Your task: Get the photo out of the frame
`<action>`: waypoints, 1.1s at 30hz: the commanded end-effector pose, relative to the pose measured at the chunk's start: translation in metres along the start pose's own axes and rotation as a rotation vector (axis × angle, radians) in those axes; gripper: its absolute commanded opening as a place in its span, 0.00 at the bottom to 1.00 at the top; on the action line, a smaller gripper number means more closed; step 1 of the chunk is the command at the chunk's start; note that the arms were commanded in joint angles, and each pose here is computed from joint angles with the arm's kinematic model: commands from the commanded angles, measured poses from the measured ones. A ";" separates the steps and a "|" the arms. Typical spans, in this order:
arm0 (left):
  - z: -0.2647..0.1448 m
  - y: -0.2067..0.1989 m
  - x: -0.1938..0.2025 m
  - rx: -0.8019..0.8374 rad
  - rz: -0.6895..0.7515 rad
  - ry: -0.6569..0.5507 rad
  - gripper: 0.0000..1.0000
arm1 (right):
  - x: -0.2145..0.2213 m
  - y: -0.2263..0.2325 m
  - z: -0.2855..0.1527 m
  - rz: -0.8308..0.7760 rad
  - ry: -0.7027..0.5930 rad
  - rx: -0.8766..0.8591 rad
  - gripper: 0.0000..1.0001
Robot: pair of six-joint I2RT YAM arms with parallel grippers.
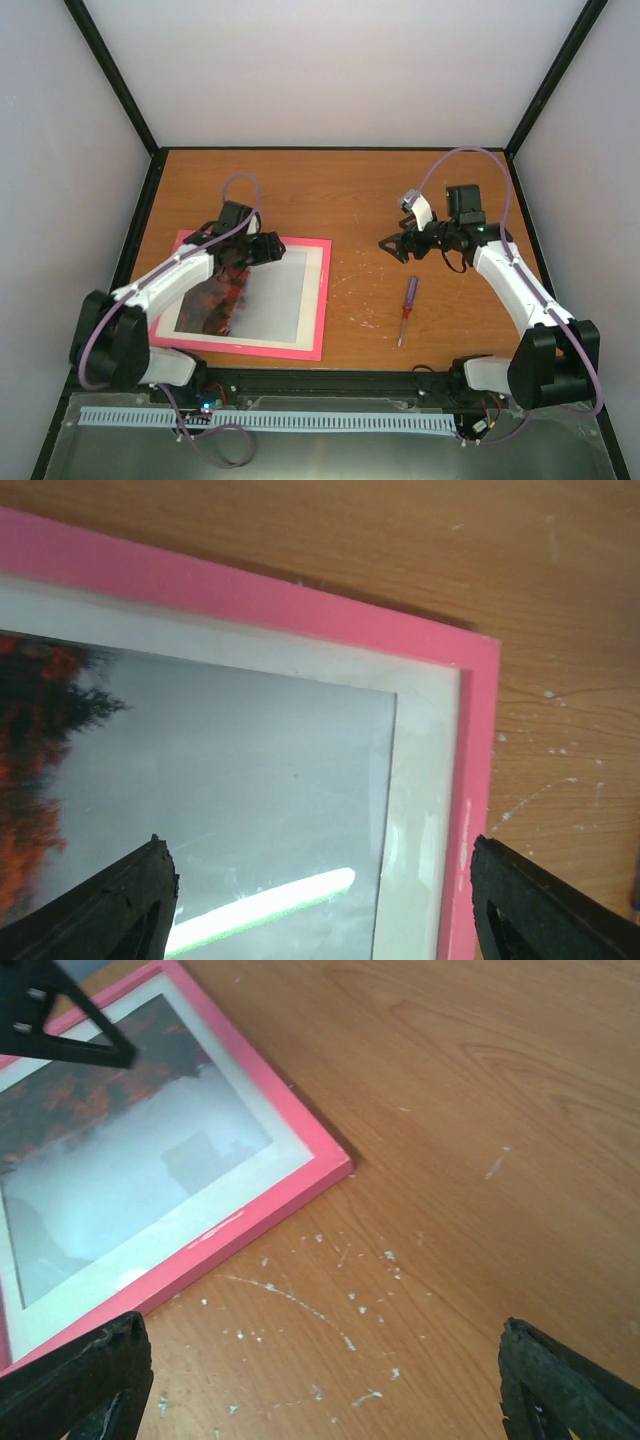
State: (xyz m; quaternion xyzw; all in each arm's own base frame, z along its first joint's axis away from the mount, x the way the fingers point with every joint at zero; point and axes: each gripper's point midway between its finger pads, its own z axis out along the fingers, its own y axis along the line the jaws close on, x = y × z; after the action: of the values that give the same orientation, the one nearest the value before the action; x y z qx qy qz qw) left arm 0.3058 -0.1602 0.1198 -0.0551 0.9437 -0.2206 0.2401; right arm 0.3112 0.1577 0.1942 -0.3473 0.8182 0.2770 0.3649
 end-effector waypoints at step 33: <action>0.118 0.080 -0.109 -0.190 -0.531 -0.095 0.68 | 0.016 0.029 0.010 -0.068 0.007 -0.085 0.92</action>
State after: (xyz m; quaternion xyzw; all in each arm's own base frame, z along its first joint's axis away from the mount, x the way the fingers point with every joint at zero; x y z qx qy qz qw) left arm 0.4363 -0.1122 0.0417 -0.3533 0.8948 -0.1903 0.1958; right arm 0.2849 0.1738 0.1839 -0.3827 0.7986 0.3015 0.3534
